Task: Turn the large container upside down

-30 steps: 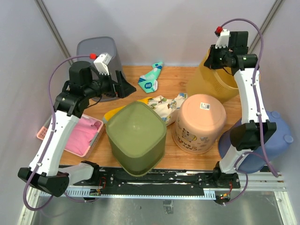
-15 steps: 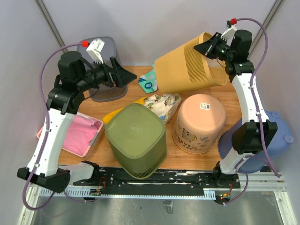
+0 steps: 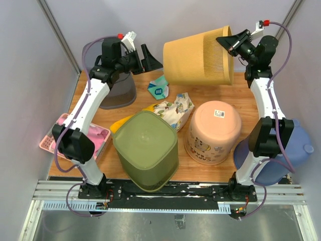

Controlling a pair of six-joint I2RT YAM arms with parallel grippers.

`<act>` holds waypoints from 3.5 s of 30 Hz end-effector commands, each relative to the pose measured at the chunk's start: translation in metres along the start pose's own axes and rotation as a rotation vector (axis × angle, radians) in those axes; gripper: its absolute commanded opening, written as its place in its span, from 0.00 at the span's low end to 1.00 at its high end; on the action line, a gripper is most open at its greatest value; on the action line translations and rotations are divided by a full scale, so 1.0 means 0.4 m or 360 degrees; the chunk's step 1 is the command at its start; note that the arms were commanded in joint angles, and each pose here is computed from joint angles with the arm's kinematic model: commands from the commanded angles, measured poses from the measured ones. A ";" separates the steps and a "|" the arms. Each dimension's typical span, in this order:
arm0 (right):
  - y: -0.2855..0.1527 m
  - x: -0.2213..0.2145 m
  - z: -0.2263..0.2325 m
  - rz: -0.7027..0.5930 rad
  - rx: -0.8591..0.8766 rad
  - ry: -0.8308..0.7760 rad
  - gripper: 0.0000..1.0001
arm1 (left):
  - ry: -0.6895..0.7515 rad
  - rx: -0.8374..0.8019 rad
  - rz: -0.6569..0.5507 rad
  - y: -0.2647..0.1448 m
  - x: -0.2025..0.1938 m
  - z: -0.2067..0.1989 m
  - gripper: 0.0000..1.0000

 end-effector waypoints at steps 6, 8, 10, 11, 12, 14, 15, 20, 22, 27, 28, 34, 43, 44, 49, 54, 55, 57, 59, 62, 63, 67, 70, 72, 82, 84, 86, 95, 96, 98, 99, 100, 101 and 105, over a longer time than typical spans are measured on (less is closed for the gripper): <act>-0.033 0.104 0.056 -0.0194 0.0407 0.0089 0.00 | 0.0147 -0.0206 -0.0069 0.102 0.092 -0.009 0.99; -0.034 0.104 0.051 -0.0184 0.0418 0.0095 0.00 | 0.0147 -0.0193 -0.0065 0.125 0.101 0.012 0.99; -0.036 0.100 0.044 -0.0165 0.0412 0.0102 0.00 | 0.0152 -0.0157 -0.0082 0.137 0.117 0.034 0.99; -0.037 0.099 0.041 -0.0159 0.0409 0.0106 0.00 | 0.0147 -0.0133 -0.0092 0.143 0.120 0.049 0.99; -0.038 0.097 0.037 -0.0154 0.0406 0.0115 0.00 | 0.0150 -0.0117 -0.0101 0.148 0.122 0.059 0.99; -0.040 0.093 0.030 -0.0147 0.0406 0.0127 0.00 | 0.0152 -0.0099 -0.0122 0.162 0.122 0.079 0.99; -0.041 0.092 0.028 -0.0147 0.0410 0.0134 0.00 | 0.0137 -0.0102 -0.0119 0.172 0.114 0.088 0.99; -0.042 0.082 0.009 -0.0149 0.0424 0.0194 0.00 | 0.0063 -0.0131 -0.0119 0.209 0.092 0.121 0.97; -0.042 0.079 0.001 -0.0155 0.0423 0.0223 0.00 | 0.0044 -0.0195 -0.0099 0.217 0.081 0.117 0.97; -0.037 0.066 -0.029 -0.0153 0.0382 0.0259 0.00 | -0.0063 -0.0358 -0.0012 0.235 0.047 0.105 0.94; -0.035 0.061 -0.040 -0.0152 0.0370 0.0275 0.00 | -0.0068 -0.0415 -0.0014 0.236 0.046 0.091 0.94; -0.023 0.032 -0.108 -0.0128 0.0251 0.0336 0.00 | -0.0098 -0.0603 0.0098 0.249 0.005 0.016 0.87; 0.000 -0.028 -0.217 -0.0014 0.0052 0.0362 0.00 | -0.0110 -0.0746 0.0034 0.213 0.025 -0.068 0.84; 0.005 -0.034 -0.225 -0.0008 0.0050 0.0370 0.00 | -0.0110 -0.0768 0.0039 0.211 0.027 -0.079 0.84; 0.030 -0.088 -0.294 0.0099 -0.0052 0.0430 0.03 | -0.0101 -0.0836 0.0013 0.202 0.049 -0.124 0.84; 0.036 -0.128 -0.334 0.0187 -0.0189 0.0486 0.15 | -0.0094 -0.0892 -0.0011 0.194 0.072 -0.158 0.85; 0.039 -0.136 -0.342 0.0206 -0.0208 0.0492 0.21 | -0.0098 -0.0903 -0.0011 0.194 0.075 -0.163 0.85; 0.043 -0.151 -0.354 0.0246 -0.0250 0.0499 0.29 | -0.0094 -0.0924 -0.0014 0.194 0.081 -0.176 0.85; 0.045 -0.164 -0.364 0.0275 -0.0301 0.0471 0.35 | -0.0086 -0.0948 -0.0018 0.195 0.086 -0.194 0.85; 0.038 -0.176 -0.382 0.0294 -0.0409 0.0441 0.41 | -0.0066 -0.1002 -0.0026 0.204 0.089 -0.229 0.86; 0.035 -0.179 -0.388 0.0298 -0.0440 0.0438 0.42 | -0.0072 -0.1018 -0.0016 0.213 0.086 -0.237 0.86; 0.015 -0.193 -0.422 0.0339 -0.0599 0.0393 0.46 | -0.0116 -0.1057 0.0043 0.271 0.051 -0.250 0.86; -0.007 -0.199 -0.446 0.0362 -0.0740 0.0328 0.49 | -0.0149 -0.1061 0.0072 0.314 0.024 -0.247 0.87; -0.022 -0.197 -0.457 0.0358 -0.0828 0.0284 0.52 | -0.0179 -0.1057 0.0097 0.344 0.004 -0.239 0.87; -0.096 -0.140 -0.489 0.0377 -0.1297 0.0028 0.66 | -0.0233 -0.1018 0.0098 0.426 -0.046 -0.220 0.87; -0.126 -0.112 -0.487 0.0332 -0.1425 -0.0067 0.67 | -0.0231 -0.1000 0.0088 0.430 -0.050 -0.214 0.88; -0.158 -0.076 -0.482 0.0250 -0.1560 -0.0163 0.67 | -0.0237 -0.0988 0.0082 0.435 -0.053 -0.212 0.88; -0.256 0.102 -0.295 -0.0091 -0.1681 -0.0555 0.70 | -0.0254 -0.0978 0.0063 0.449 -0.060 -0.214 0.89; -0.267 0.121 -0.272 -0.0135 -0.1676 -0.0583 0.71 | -0.0250 -0.0978 0.0057 0.448 -0.058 -0.215 0.90; -0.285 0.152 -0.225 -0.0205 -0.1635 -0.0614 0.72 | -0.0226 -0.0974 0.0038 0.448 -0.054 -0.215 0.91; -0.293 0.163 -0.201 -0.0228 -0.1608 -0.0630 0.72 | -0.0224 -0.0960 0.0032 0.452 -0.053 -0.210 0.92; -0.296 0.171 -0.173 -0.0241 -0.1562 -0.0659 0.72 | -0.0228 -0.0951 0.0033 0.456 -0.054 -0.204 0.93; -0.292 0.170 -0.146 -0.0215 -0.1479 -0.0705 0.72 | -0.0231 -0.0948 0.0035 0.461 -0.056 -0.196 0.94; -0.276 0.143 -0.035 -0.0162 -0.1090 -0.0833 0.72 | -0.0212 -0.0943 0.0000 0.455 -0.040 -0.197 0.99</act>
Point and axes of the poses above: each gripper's point midway between its finger pads, its own y axis out along the fingers, its own z axis along the line the jaws close on, x = y × z, the point moved 3 cm from there along -y, back along the fingers, and after that the axes turned 2 degrees about -y, right-handed, at the moved point
